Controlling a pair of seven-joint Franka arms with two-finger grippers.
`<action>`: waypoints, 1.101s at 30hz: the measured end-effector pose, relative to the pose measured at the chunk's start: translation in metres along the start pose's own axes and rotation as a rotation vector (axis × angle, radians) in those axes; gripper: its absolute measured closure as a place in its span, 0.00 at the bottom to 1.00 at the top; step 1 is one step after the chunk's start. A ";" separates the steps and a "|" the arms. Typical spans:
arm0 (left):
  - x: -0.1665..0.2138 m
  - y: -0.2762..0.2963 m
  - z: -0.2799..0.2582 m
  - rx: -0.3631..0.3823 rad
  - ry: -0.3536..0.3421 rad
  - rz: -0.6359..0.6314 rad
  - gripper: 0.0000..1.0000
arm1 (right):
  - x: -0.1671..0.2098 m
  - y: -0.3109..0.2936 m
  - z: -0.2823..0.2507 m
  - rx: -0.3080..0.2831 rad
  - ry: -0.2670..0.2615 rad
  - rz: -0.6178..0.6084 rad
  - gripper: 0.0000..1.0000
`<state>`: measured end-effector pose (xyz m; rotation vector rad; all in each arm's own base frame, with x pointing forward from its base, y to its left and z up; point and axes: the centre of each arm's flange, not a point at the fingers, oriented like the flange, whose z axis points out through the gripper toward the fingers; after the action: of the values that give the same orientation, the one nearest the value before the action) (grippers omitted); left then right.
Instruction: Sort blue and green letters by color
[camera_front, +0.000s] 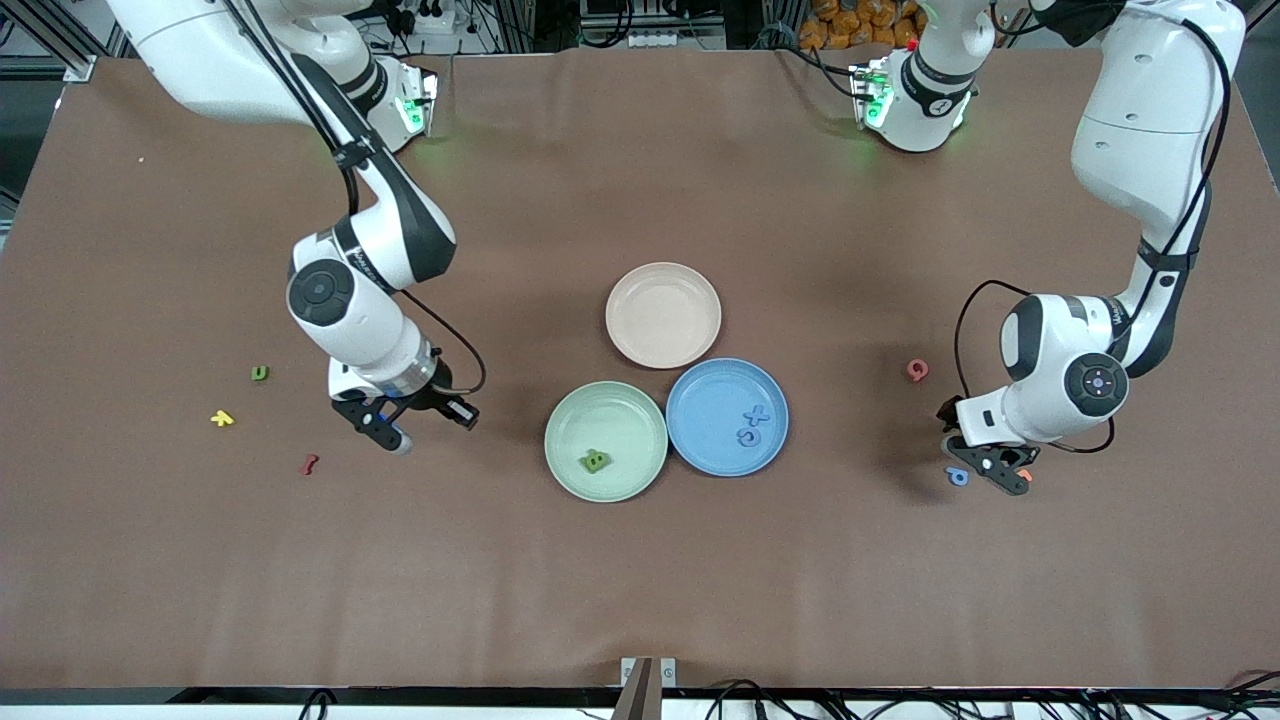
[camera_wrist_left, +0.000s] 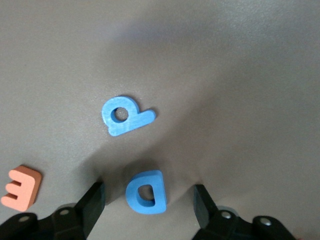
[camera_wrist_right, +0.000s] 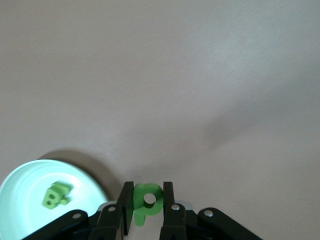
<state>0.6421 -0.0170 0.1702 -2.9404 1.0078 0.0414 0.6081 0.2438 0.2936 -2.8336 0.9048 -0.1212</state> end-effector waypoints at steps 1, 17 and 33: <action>0.000 0.000 0.000 0.000 0.000 0.000 0.22 | -0.002 -0.005 0.000 0.004 -0.001 0.005 0.73; -0.001 -0.004 -0.004 -0.006 0.024 -0.028 0.56 | -0.040 -0.084 0.019 0.044 -0.043 0.172 0.73; -0.001 -0.004 -0.005 -0.007 0.027 -0.033 0.63 | -0.056 -0.117 0.061 0.057 -0.077 0.288 0.73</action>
<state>0.6437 -0.0129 0.1750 -2.9710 0.9647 0.0043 0.6370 0.3786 0.2537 -2.6030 1.2556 -0.0019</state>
